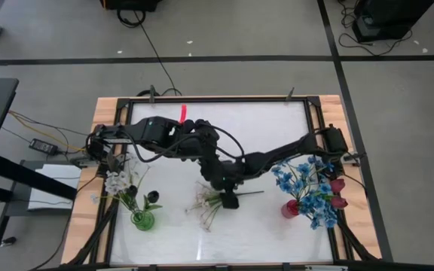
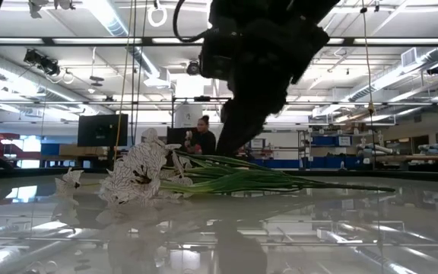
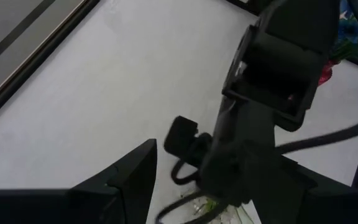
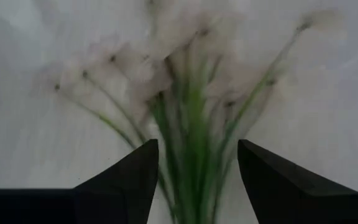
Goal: Sort flowers into vase by color
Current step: Put the white flowers into the green flower vase
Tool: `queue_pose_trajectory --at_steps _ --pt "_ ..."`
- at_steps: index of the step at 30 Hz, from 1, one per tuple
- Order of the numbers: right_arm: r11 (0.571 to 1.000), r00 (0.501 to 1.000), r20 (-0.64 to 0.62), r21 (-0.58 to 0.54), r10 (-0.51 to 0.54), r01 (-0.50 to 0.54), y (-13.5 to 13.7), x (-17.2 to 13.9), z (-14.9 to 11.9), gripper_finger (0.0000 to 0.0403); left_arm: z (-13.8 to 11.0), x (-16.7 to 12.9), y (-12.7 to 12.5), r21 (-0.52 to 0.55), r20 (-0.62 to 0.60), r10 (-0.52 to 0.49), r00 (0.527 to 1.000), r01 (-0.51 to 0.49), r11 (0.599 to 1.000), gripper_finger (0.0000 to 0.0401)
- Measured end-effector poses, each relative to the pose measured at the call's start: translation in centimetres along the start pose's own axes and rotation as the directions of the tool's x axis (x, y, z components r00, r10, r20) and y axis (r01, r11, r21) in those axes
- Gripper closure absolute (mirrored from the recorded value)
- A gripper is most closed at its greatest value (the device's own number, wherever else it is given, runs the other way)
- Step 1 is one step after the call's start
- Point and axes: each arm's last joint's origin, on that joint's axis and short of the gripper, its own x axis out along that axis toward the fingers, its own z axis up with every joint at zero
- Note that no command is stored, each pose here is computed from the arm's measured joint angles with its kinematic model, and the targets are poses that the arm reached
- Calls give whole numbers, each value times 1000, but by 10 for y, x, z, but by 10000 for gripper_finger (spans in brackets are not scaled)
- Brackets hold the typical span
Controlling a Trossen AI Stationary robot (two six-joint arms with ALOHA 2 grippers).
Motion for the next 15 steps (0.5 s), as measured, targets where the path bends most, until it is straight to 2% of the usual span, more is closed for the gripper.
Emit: queue_pose_trajectory --at_steps 9,12,15 --pt "997 994 -94 -50 -57 52 6 35 -19 206 -1 0 1 1 -10 7 1000 -7 1000 170" --pt "997 992 -106 -51 -61 56 5 36 -20 240 -1 0 1 1 -10 7 1000 -7 1000 170" --pt "996 992 -101 -54 -78 72 2 32 -18 300 -1 0 1 1 -10 7 1000 -7 1000 170"
